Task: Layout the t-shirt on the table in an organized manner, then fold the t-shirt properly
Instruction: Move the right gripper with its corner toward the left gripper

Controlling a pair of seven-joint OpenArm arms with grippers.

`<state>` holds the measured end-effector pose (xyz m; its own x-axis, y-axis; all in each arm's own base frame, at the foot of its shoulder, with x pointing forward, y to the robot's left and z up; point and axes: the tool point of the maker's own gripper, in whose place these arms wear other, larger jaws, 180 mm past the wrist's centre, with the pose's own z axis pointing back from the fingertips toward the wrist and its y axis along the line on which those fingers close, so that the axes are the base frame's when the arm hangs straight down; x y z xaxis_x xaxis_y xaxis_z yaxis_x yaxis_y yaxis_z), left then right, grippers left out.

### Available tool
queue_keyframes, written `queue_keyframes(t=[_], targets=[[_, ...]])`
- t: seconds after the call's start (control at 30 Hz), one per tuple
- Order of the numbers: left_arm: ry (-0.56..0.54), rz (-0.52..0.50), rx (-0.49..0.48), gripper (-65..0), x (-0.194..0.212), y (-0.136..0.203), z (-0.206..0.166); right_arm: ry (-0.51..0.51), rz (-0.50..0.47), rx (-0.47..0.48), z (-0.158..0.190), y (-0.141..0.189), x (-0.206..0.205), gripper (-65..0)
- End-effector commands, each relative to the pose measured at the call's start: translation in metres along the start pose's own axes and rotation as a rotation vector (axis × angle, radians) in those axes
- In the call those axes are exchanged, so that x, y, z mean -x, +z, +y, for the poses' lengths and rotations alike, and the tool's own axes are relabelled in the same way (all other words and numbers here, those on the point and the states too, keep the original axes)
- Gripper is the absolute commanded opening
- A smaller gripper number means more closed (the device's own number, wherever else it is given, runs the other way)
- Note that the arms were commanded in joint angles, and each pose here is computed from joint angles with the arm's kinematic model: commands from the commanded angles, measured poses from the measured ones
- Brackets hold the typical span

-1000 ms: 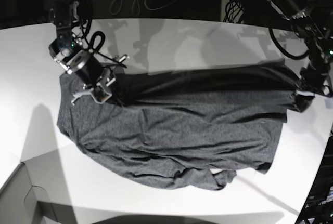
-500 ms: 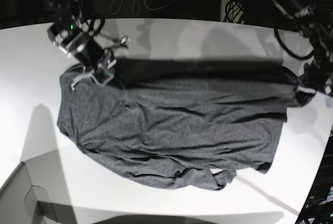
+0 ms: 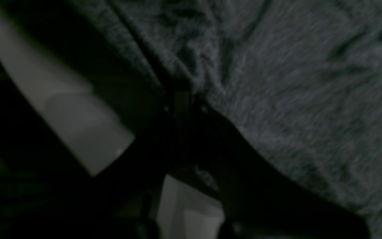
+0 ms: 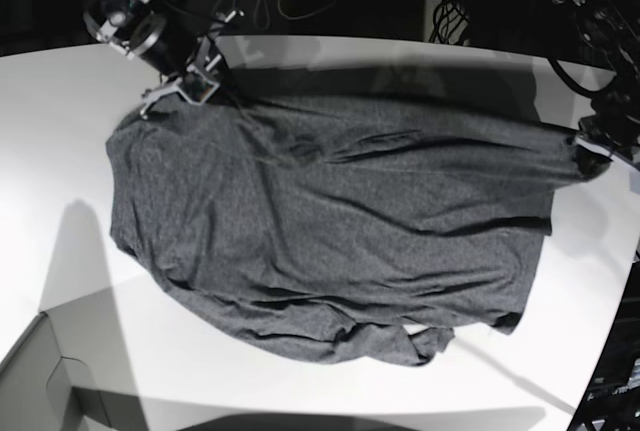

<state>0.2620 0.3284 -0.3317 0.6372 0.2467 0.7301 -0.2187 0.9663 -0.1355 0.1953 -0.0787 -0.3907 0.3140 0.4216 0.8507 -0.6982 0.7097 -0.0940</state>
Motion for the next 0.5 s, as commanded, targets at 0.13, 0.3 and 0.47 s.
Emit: queue_keyframes(t=[0.13, 0.3, 0.47], targets=[[-0.012, -0.010, -0.011, -64.9, -0.004, 0.001, 0.007, 0.005, -0.044, 0.013, -0.005, 0.002, -0.012, -65.0], [-0.005, -0.003, -0.008, -64.9, -0.001, 0.000, 0.007, 0.009, -0.022, 0.002, -0.002, 0.007, -0.004, -65.0], [-0.003, -0.004, -0.006, -64.9, -0.001, 0.000, 0.006, -0.006, -0.012, 0.020, -0.004, 0.011, 0.000, -65.0]])
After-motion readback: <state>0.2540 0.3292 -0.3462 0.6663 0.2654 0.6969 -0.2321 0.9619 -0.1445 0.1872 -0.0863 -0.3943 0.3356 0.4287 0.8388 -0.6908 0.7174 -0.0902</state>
